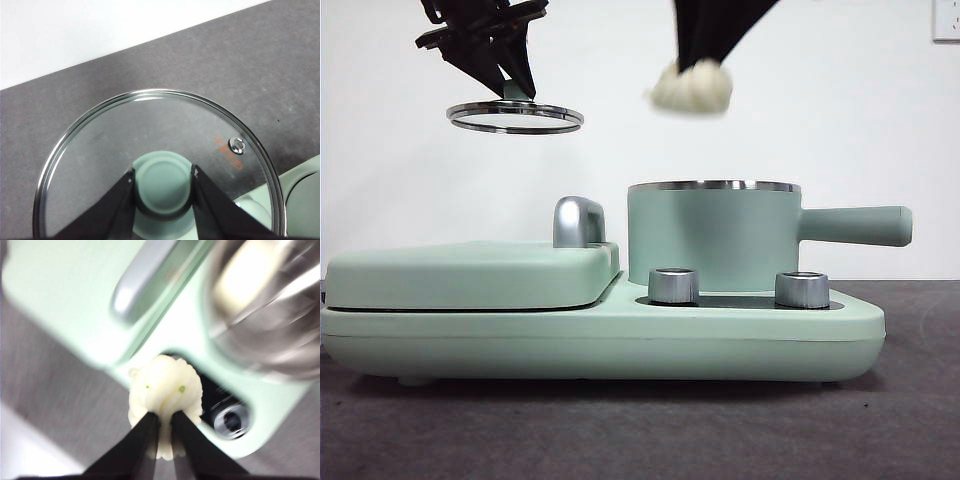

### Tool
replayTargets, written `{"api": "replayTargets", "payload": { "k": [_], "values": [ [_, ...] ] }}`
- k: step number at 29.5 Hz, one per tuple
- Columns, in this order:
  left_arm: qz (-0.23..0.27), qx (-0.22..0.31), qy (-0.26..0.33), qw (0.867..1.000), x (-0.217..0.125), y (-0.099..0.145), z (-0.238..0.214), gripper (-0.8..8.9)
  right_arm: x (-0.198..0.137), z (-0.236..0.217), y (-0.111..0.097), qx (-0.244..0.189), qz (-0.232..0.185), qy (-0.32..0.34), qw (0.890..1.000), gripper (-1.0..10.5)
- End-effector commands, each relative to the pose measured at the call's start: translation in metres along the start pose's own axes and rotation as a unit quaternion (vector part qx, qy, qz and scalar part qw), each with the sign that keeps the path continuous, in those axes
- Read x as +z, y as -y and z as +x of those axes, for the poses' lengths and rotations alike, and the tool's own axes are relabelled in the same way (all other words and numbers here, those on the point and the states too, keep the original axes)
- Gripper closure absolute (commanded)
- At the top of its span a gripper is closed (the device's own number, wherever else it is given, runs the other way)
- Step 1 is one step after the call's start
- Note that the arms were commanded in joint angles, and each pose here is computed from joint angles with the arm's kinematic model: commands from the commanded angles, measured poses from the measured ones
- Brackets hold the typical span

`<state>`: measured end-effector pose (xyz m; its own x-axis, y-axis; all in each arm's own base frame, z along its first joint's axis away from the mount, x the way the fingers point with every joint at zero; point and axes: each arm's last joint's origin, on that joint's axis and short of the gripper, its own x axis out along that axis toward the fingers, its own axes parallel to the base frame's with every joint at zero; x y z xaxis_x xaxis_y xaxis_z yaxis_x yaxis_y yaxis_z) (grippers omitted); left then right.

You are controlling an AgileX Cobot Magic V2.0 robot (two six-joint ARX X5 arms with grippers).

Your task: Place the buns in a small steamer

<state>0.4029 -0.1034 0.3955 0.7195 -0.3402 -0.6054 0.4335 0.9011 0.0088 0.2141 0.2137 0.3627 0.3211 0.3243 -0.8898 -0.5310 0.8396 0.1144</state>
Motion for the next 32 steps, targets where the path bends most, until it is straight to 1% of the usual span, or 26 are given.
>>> {"api": "replayTargets", "payload": {
  "k": [1, 4, 7, 13, 18, 26, 27, 28, 30, 31, 32],
  "values": [
    [0.003, 0.001, 0.037, 0.999, 0.012, 0.002, -0.014, 7.95, 0.022, -0.002, 0.015, -0.015, -0.008, 0.007, 1.0, 9.3],
    [0.003, 0.001, 0.037, 0.999, 0.012, 0.002, -0.014, 7.95, 0.04, 0.0, 0.035, -0.03, 0.004, 0.002, 1.0, 9.3],
    [0.003, 0.001, 0.037, 0.999, 0.012, 0.002, -0.014, 7.95, 0.054, 0.013, 0.052, -0.042, 0.01, -0.009, 0.999, 9.3],
    [0.003, 0.001, 0.037, 0.999, 0.012, 0.002, -0.014, 7.95, 0.064, 0.05, 0.077, -0.06, 0.029, -0.058, 0.996, 9.3],
    [0.003, 0.001, 0.037, 0.999, 0.012, 0.002, -0.014, 7.95, 0.068, 0.074, 0.09, -0.059, 0.039, -0.076, 0.995, 9.3],
    [0.003, 0.001, 0.036, 0.999, 0.012, 0.002, -0.014, 7.95, 0.07, 0.107, 0.097, -0.057, 0.045, -0.108, 0.991, 9.3],
    [0.003, 0.001, 0.036, 0.999, 0.012, 0.002, -0.014, 7.95, 0.071, 0.107, 0.097, -0.057, 0.046, -0.107, 0.991, 9.1],
    [0.002, 0.001, 0.036, 0.999, 0.012, 0.002, -0.014, 7.95, 0.071, 0.107, 0.097, -0.058, 0.046, -0.104, 0.992, 8.7],
    [0.003, 0.001, 0.036, 0.999, 0.012, 0.002, -0.014, 7.95, 0.072, 0.107, 0.097, -0.057, 0.047, -0.101, 0.992, 7.4],
    [0.003, 0.001, 0.036, 0.999, 0.012, 0.002, -0.014, 7.95, 0.072, 0.107, 0.098, -0.057, 0.048, -0.101, 0.992, 6.9],
    [0.003, 0.001, 0.036, 0.999, 0.012, 0.002, -0.014, 7.95, 0.072, 0.107, 0.098, -0.057, 0.048, -0.098, 0.992, 6.6]
  ]
}}
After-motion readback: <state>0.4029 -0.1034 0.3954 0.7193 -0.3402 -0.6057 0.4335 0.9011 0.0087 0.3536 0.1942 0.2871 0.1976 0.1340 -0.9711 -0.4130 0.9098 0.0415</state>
